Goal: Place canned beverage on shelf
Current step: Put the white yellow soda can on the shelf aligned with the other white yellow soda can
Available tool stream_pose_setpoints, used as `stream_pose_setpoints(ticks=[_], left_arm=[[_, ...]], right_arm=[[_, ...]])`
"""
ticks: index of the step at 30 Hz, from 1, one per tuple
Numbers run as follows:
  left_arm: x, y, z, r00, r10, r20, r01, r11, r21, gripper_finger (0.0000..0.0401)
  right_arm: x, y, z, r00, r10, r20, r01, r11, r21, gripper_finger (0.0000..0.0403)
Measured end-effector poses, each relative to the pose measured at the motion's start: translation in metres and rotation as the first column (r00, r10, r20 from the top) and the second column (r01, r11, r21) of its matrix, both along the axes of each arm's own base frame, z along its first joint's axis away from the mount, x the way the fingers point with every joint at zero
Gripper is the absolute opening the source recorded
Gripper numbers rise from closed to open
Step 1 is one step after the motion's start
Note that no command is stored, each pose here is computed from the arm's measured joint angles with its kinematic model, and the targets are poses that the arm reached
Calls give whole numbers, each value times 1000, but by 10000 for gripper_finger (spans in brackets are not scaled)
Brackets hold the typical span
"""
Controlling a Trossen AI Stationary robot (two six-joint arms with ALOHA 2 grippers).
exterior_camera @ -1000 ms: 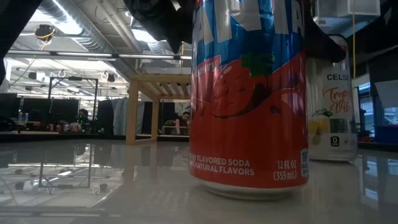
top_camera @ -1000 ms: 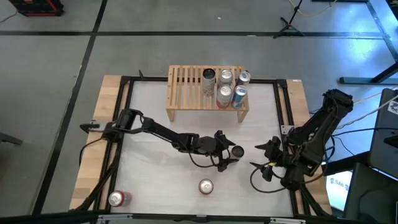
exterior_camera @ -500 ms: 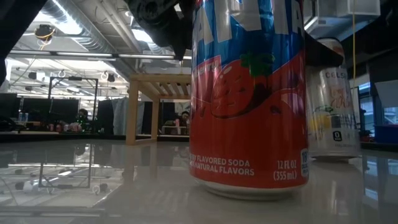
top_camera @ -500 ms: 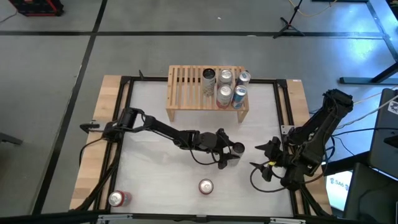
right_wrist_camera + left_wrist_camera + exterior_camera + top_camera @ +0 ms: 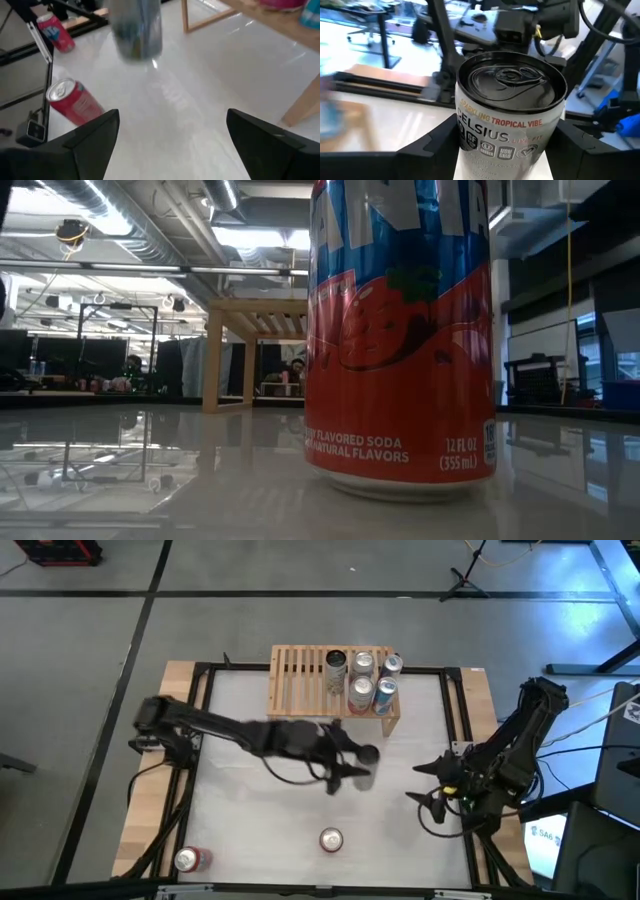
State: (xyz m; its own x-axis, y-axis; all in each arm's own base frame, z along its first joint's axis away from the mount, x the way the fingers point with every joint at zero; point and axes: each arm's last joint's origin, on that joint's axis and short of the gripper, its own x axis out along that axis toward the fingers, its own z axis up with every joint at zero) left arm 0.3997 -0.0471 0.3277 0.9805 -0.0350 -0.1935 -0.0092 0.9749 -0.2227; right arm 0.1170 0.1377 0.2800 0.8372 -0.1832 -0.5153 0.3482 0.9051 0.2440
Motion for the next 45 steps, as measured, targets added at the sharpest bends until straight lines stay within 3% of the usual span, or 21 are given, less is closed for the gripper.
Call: stream_pose_setpoints(ticks=[5, 9, 15, 22, 26, 45], left_arm=[[-50, 32, 45, 994, 101, -46, -97, 992, 82, 214], [-67, 62, 51, 979, 169, -112, -150, 975, 161, 214], [-73, 104, 49, 979, 157, -132, -125, 967, 222, 212], [-77, 138, 49, 990, 89, -109, -59, 966, 251, 212], [-76, 151, 34, 986, 92, -136, -56, 966, 251, 211], [-79, 166, 2, 995, 81, -56, -67, 973, 220, 211]], right_arm=[[0, -3, 1, 998, -33, 46, 35, 998, -50, 360], [0, -4, 1, 995, -61, 84, 68, 995, -78, 360], [1, -5, 2, 989, -91, 119, 101, 991, -85, 360], [7, -10, 2, 977, -168, 132, 171, 985, -15, 360], [12, -11, 0, 973, -192, 126, 195, 981, -8, 360], [19, -16, -1, 967, -232, 109, 232, 973, 9, 360]])
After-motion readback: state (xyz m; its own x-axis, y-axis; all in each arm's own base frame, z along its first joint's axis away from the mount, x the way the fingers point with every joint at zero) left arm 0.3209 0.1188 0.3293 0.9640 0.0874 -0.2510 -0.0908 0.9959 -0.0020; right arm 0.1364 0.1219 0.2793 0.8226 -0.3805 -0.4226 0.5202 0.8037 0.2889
